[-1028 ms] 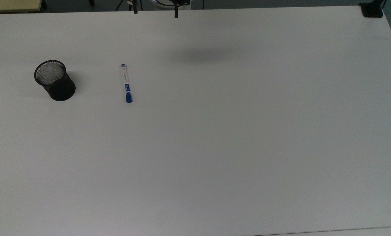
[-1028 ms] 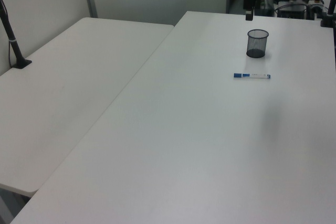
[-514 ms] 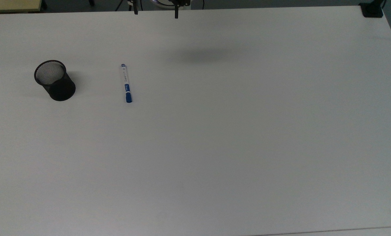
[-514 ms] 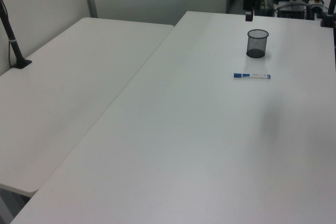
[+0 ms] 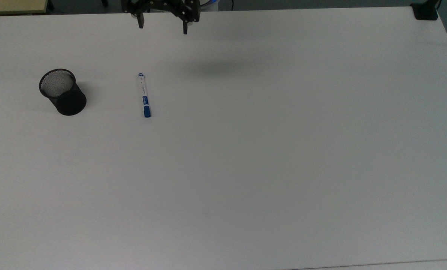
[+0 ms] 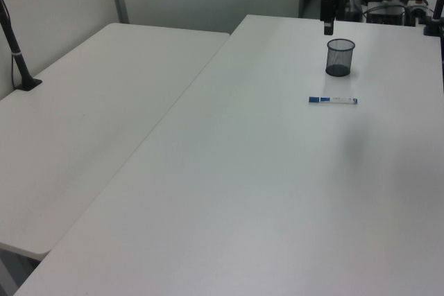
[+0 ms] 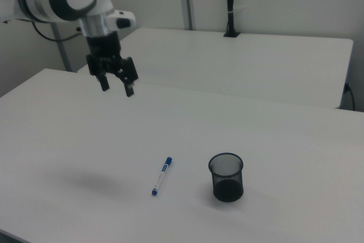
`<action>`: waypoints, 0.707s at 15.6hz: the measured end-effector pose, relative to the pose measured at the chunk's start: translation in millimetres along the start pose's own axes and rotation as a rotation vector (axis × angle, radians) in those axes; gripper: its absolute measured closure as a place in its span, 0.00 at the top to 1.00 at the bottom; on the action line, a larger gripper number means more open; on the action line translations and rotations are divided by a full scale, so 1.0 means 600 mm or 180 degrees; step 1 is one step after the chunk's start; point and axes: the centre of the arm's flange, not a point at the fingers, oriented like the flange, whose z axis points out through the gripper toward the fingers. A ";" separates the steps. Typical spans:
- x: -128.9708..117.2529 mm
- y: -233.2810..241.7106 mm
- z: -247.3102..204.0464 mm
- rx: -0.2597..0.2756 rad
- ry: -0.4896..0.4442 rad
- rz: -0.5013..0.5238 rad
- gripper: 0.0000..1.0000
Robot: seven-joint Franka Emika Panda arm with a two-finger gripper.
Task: Insert the marker
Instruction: 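Move the open gripper over the blue-capped marker and lower it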
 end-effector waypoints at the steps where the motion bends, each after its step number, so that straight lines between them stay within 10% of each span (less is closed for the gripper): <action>1: 0.004 0.016 0.014 0.0002 -0.0016 -0.0033 1.00; 11: 0.081 0.106 0.233 0.0041 -0.0227 -0.0372 1.00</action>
